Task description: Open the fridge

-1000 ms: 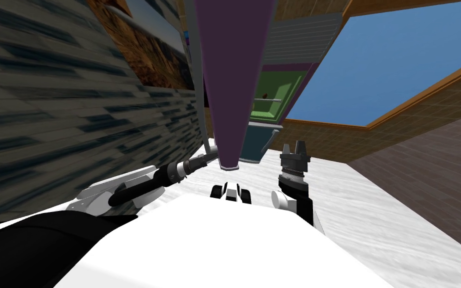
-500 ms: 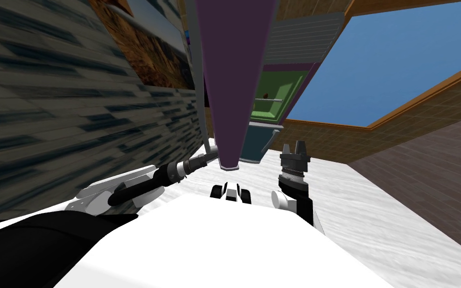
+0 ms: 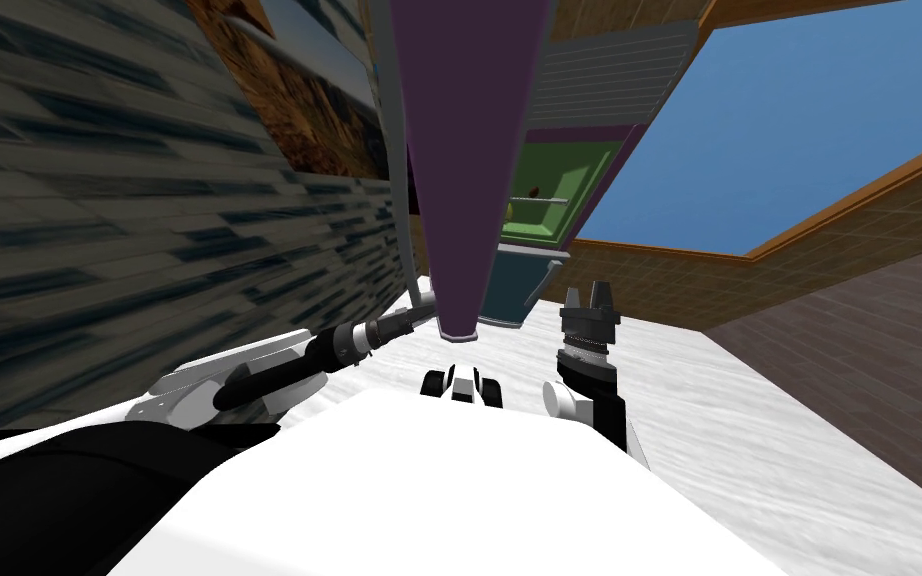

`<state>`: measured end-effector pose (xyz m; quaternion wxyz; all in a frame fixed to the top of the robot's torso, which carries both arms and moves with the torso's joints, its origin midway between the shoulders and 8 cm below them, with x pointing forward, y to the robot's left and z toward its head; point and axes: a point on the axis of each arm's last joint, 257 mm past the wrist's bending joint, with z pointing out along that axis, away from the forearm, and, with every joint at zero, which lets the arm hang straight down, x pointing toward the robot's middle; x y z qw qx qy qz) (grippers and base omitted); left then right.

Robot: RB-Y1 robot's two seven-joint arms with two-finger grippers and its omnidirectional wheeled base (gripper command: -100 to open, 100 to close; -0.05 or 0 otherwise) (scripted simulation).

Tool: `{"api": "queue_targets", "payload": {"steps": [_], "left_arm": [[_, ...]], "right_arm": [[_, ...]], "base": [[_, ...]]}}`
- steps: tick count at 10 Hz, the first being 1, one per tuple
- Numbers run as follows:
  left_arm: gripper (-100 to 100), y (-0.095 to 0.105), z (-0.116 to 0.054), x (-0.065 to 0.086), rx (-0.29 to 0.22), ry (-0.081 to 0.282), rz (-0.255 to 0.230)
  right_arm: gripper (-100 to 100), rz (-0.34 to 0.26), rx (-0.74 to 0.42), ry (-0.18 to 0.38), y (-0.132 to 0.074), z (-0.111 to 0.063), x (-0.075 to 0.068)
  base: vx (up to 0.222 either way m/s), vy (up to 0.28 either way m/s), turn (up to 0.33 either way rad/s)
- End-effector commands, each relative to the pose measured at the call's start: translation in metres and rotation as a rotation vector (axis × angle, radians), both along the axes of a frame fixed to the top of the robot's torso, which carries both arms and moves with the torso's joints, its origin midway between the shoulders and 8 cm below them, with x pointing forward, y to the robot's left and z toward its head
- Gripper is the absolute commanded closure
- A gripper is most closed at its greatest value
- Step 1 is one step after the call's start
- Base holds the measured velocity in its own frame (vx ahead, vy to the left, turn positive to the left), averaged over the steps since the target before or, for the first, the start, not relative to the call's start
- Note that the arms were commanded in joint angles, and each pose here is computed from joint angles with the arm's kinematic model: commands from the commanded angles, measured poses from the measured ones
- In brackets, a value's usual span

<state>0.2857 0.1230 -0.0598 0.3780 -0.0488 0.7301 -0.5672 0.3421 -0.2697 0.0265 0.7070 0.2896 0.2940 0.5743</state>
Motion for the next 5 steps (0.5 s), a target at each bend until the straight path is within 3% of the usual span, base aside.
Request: {"api": "queue_targets", "payload": {"steps": [1,5], "left_arm": [[-100,-0.0032,0.0168,0.0012,-0.013,-0.017,-0.024],[-100,-0.0045,0.0221,0.0008,-0.015,-0.017,-0.036]], "right_arm": [[0,0.000,0.000,0.000,0.0000,0.0000,0.0000],[0,0.000,0.000,0.000,0.0000,0.0000,0.0000]], "base": [[0.006,-0.015,0.038],[0.002,-0.002,0.026]]}}
